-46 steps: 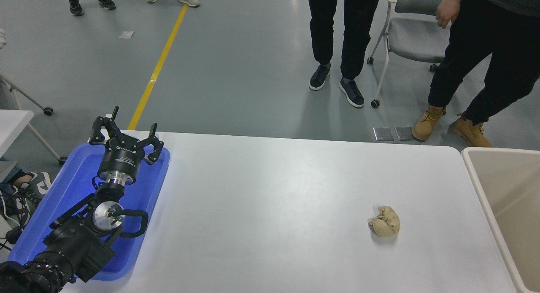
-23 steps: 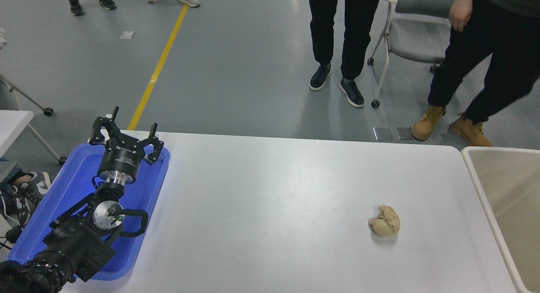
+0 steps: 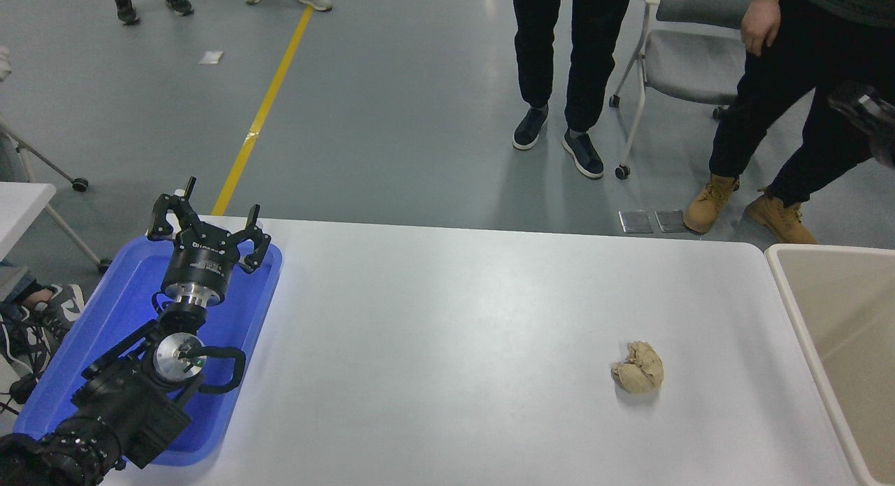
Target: Pick up foil plate and place in dustbin
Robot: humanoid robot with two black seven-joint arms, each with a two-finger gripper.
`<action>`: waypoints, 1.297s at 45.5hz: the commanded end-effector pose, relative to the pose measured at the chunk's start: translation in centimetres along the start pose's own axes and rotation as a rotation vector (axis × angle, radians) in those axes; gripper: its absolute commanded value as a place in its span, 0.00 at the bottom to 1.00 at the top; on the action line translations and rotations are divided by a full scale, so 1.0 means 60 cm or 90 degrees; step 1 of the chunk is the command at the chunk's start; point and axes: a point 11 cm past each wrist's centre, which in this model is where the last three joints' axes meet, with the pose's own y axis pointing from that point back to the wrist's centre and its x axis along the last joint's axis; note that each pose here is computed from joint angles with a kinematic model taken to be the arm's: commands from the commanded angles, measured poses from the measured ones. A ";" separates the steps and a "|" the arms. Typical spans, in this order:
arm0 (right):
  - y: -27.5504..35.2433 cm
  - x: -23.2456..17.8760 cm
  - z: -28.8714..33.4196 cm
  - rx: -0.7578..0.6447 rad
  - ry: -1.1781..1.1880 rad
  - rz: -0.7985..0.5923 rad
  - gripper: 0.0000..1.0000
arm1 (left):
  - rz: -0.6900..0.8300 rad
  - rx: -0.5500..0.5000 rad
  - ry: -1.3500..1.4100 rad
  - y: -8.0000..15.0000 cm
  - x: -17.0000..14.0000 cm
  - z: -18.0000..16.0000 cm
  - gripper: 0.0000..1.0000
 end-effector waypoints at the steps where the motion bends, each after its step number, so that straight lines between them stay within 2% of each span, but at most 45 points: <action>1: 0.019 -0.033 -0.107 0.049 0.113 -0.077 1.00 | 0.001 0.000 0.000 0.001 0.001 0.000 1.00; 21: 0.121 -0.103 -0.199 0.054 0.291 -0.339 1.00 | 0.002 0.000 -0.001 0.001 0.001 0.000 1.00; 28: 0.168 -0.127 -0.199 0.040 0.328 -0.450 1.00 | 0.001 0.000 0.000 0.001 0.001 0.000 1.00; 37: 0.212 -0.131 -0.186 0.008 0.359 -0.549 1.00 | 0.001 0.000 0.000 0.001 0.001 0.000 1.00; 59: 0.227 -0.112 -0.193 0.006 0.370 -0.533 1.00 | 0.002 0.000 0.000 0.001 0.001 0.000 1.00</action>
